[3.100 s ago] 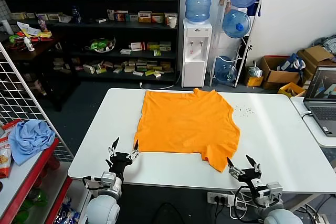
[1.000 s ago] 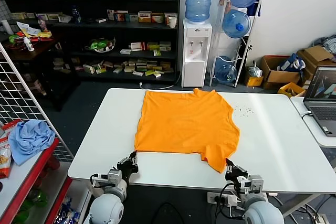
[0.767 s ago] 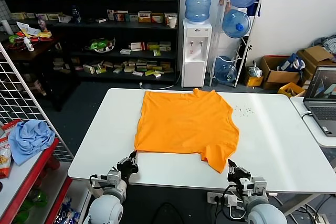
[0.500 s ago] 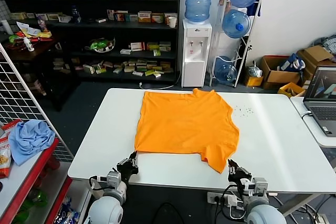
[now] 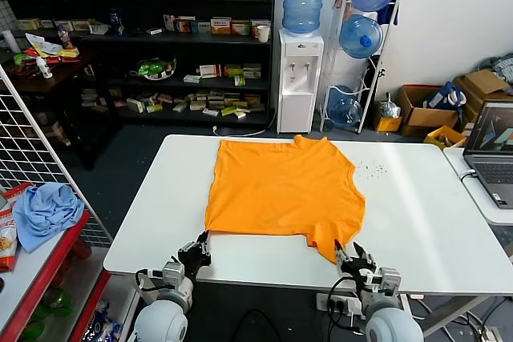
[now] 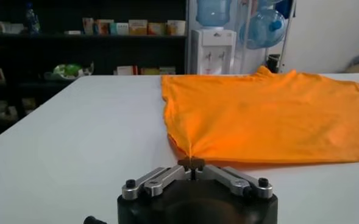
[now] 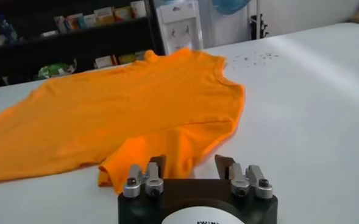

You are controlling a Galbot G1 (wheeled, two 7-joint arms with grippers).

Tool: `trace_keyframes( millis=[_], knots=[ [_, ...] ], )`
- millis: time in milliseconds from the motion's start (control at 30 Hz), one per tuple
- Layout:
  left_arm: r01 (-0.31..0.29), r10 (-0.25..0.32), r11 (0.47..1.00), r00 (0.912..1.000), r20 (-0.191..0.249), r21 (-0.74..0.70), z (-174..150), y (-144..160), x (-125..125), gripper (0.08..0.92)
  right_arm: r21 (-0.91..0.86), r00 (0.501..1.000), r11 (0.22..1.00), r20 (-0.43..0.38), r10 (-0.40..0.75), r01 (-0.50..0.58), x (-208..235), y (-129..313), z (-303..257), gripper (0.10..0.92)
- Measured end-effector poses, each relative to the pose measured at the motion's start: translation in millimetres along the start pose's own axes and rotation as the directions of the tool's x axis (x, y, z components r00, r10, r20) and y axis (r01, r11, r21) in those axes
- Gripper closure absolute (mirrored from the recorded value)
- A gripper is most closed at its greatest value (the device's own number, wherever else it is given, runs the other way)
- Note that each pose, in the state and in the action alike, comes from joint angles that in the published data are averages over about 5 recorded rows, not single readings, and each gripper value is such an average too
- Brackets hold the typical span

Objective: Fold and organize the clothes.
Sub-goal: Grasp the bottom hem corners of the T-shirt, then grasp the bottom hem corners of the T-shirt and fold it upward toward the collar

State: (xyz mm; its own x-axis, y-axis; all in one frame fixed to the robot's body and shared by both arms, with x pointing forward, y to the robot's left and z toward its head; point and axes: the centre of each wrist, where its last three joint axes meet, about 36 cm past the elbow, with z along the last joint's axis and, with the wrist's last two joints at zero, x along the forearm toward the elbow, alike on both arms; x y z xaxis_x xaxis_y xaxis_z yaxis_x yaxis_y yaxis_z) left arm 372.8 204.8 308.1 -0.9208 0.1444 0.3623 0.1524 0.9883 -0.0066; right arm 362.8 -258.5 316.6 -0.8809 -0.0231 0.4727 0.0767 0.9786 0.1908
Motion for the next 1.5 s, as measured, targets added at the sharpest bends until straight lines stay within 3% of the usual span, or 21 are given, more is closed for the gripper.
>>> trace_keyframes(
  millis=[300, 400, 767, 1167, 1500],
  knots=[
    [-0.007, 0.007, 1.000, 1.0000, -0.001, 0.000, 1.1, -0.5, 3.1, 0.909, 0.016, 1.000, 1.000, -0.018, 0.016, -0.015, 0.4, 2.3, 1.2, 0.856],
    [-0.009, 0.009, 1.000, 1.0000, 0.000, 0.001, 1.1, 0.4, 5.6, 0.909, 0.035, 1.000, 0.999, -0.019, 0.020, -0.019, 5.5, 1.7, -0.4, 0.896],
    [0.002, -0.002, 1.000, 0.9998, 0.019, -0.008, -4.0, 7.8, 24.0, 0.909, 0.163, 0.999, 0.985, 0.019, 0.045, -0.048, 45.6, -12.0, -10.9, 0.898],
    [-0.005, 0.006, 0.999, 0.9999, 0.011, -0.053, 7.3, 7.3, 67.7, 0.909, 0.307, 0.998, 0.949, 0.012, 0.070, -0.070, 104.9, -26.3, -5.7, 0.898],
    [-0.003, 0.008, 0.995, 0.9988, 0.049, -0.096, 6.5, 1.7, 78.0, 0.909, 0.393, 0.997, 0.918, 0.077, 0.032, -0.060, 104.9, -30.8, -11.3, 0.898]
  ],
)
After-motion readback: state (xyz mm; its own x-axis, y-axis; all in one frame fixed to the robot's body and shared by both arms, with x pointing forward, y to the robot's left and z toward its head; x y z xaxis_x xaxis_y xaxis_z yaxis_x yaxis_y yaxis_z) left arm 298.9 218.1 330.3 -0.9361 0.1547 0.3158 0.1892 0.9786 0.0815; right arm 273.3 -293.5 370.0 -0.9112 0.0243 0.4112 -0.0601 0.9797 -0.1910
